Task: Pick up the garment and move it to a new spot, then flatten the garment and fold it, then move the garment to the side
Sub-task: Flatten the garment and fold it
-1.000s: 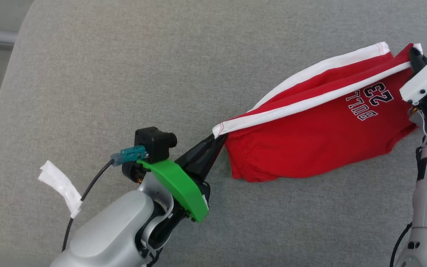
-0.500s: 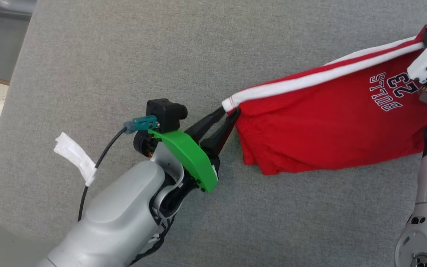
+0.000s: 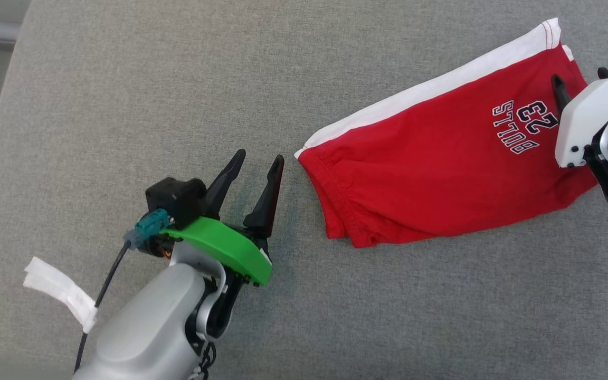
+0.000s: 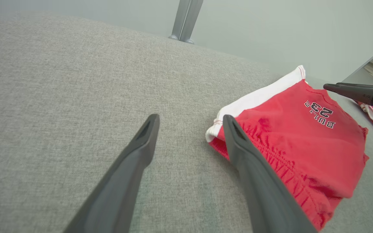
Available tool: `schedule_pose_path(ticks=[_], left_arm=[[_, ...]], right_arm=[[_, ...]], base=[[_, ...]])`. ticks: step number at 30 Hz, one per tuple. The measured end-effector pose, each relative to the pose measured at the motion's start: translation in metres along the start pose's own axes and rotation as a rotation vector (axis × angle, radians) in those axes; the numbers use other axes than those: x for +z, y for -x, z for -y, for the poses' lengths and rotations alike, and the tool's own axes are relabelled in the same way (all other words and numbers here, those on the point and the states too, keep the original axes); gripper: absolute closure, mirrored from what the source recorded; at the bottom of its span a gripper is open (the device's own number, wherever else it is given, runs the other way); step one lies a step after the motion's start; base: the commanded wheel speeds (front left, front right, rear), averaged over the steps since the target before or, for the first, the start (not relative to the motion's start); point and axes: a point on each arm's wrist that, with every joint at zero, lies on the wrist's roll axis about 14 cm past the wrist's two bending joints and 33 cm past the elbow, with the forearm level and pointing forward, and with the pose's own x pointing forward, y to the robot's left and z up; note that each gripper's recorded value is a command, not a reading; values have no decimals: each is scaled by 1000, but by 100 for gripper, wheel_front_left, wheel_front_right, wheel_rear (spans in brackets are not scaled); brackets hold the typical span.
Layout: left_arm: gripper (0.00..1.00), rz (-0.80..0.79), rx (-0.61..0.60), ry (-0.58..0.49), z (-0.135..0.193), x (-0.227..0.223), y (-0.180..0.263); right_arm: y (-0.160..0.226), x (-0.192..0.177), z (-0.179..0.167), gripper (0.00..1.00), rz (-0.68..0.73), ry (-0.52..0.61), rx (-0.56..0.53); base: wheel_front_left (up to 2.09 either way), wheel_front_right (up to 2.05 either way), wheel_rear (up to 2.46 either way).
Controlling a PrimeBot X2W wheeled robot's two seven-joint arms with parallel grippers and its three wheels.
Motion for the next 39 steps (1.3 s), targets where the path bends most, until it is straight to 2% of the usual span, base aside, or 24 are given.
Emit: schedule_pose_path(ticks=[4, 9, 18, 19, 20, 25, 28, 31, 34, 36, 39], left_arm=[[0, 51, 38, 18, 5, 2, 16], [0, 86, 120, 23, -5, -3, 31], [0, 116, 177, 16, -18, -5, 41], [0, 115, 182, 12, -21, -6, 42], [0, 112, 192, 9, -24, -7, 44], [0, 78, 209, 5, -31, -20, 56], [0, 60, 213, -4, -32, -26, 66], [0, 51, 198, -5, -25, -31, 74], [0, 56, 165, -10, -13, -31, 76], [0, 66, 144, -8, -5, -29, 75], [0, 74, 130, 6, 3, -29, 79]], right_arm=[[7, -5, 12, 0, -72, 84, -10], [0, -20, 17, 0, -162, 105, -11], [-12, -57, 7, 0, -286, -14, 31], [-11, -57, 5, 48, -285, -47, 46], [-10, -58, 1, 100, -281, -99, 65], [6, -64, -7, 100, -280, -258, 116], [20, -64, 11, 100, -258, -335, 75], [43, -64, 49, 100, -236, -394, -11], [66, -46, 92, 100, -173, -418, -102], [79, -33, 109, 100, -137, -412, -137], [89, -4, 106, 100, -72, -378, -118]], base=[[0, 0, 0], [0, 0, 0], [0, 0, 0], [0, 0, 0], [0, 0, 0], [0, 0, 0], [0, 0, 0], [0, 0, 0], [0, 0, 0], [0, 0, 0], [0, 0, 0]])
